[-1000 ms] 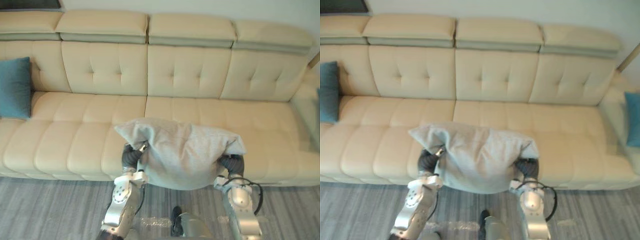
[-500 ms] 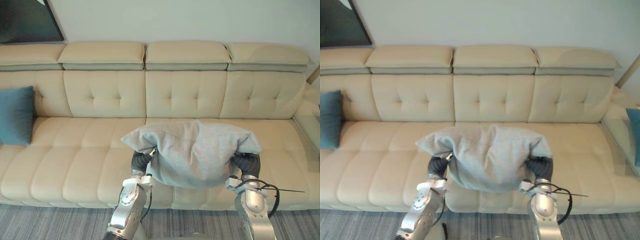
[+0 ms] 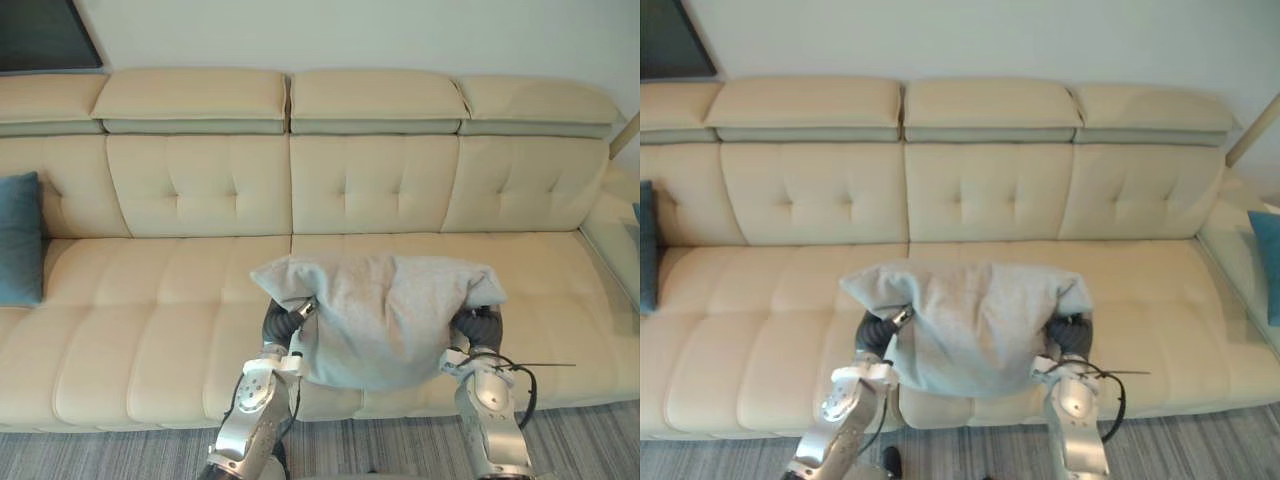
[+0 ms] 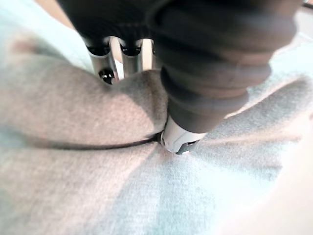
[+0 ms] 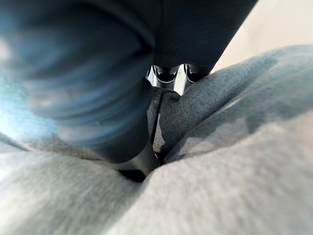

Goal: Pick up cushions and gather them together orderly.

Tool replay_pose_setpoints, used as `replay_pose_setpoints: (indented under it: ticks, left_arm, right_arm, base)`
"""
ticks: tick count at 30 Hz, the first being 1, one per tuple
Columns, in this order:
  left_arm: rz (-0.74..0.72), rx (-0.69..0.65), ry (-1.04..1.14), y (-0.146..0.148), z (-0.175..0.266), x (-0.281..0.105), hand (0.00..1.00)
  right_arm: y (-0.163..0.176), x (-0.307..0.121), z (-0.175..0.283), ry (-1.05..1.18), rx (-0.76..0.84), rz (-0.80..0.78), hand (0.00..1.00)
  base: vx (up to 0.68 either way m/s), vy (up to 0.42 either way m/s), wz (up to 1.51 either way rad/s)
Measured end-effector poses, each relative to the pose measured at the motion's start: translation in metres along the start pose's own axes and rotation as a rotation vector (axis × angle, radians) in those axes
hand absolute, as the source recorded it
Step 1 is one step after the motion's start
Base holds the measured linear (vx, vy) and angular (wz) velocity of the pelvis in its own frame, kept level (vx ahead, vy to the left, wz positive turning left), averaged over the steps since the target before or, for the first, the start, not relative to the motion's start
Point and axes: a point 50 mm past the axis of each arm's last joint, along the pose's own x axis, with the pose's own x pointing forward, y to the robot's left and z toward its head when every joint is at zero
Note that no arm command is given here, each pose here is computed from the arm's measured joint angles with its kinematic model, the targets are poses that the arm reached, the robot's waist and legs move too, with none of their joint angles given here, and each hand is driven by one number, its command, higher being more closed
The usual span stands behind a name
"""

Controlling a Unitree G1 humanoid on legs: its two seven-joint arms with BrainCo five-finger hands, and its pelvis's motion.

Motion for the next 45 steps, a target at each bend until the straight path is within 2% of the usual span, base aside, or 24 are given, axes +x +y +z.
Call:
replay_pose_setpoints:
  ticks: [4,10,15,18,19,20,23,27,33,34,39,45]
  left_arm:
    - [-0.011,0.033,-0.029,-0.001,0.007,0.006,1.0]
    - [0.028,0.056,-0.211,-0.004,0.054,0.038,1.0]
    - [0.032,0.036,-0.554,-0.03,0.15,0.076,1.0]
    - [0.034,0.045,-0.671,-0.041,0.188,0.088,1.0]
    - [0.035,0.061,-0.747,-0.049,0.219,0.099,1.0]
    - [0.039,0.062,-0.768,-0.052,0.228,0.101,1.0]
    - [0.067,0.088,-0.91,-0.065,0.295,0.109,1.0]
    - [0.109,0.09,-0.977,-0.073,0.343,0.111,1.0]
    - [0.119,0.055,-1.0,-0.081,0.367,0.109,1.0]
    - [0.119,0.054,-1.002,-0.081,0.368,0.109,0.0]
    - [0.101,-0.042,-1.036,-0.091,0.385,0.102,0.0]
    - [0.117,-0.102,-1.062,-0.085,0.395,0.097,0.0]
  right_arm:
    - [0.007,0.012,0.006,-0.026,0.002,0.013,1.0]
    - [0.043,0.049,0.052,-0.184,0.038,0.055,1.0]
    - [0.072,0.079,0.141,-0.459,0.123,0.04,1.0]
    - [0.078,0.092,0.173,-0.533,0.138,0.017,1.0]
    - [0.08,0.104,0.201,-0.583,0.153,-0.003,1.0]
    - [0.081,0.107,0.21,-0.597,0.16,-0.01,1.0]
    - [0.089,0.114,0.276,-0.714,0.214,-0.043,1.0]
    - [0.093,0.118,0.328,-0.772,0.239,-0.073,1.0]
    - [0.092,0.112,0.351,-0.815,0.268,-0.087,1.0]
    - [0.092,0.112,0.352,-0.817,0.269,-0.087,0.0]
    - [0.087,0.106,0.369,-0.859,0.332,-0.084,0.0]
    - [0.065,0.106,0.375,-0.874,0.411,-0.137,0.0]
  base:
    - [0.0,-0.018,0.04]
    - [-0.09,-0.014,-0.01]
    - [-0.13,0.004,-0.02]
    - [-0.08,0.007,-0.02]
    - [-0.05,0.013,0.02]
    - [-0.08,0.017,0.02]
    - [-0.07,0.016,-0.04]
    - [0.0,0.005,-0.03]
    - [0.07,0.01,0.02]
    - [0.09,-0.004,0.03]
    - [0.07,-0.009,0.03]
    - [0.04,-0.01,0.02]
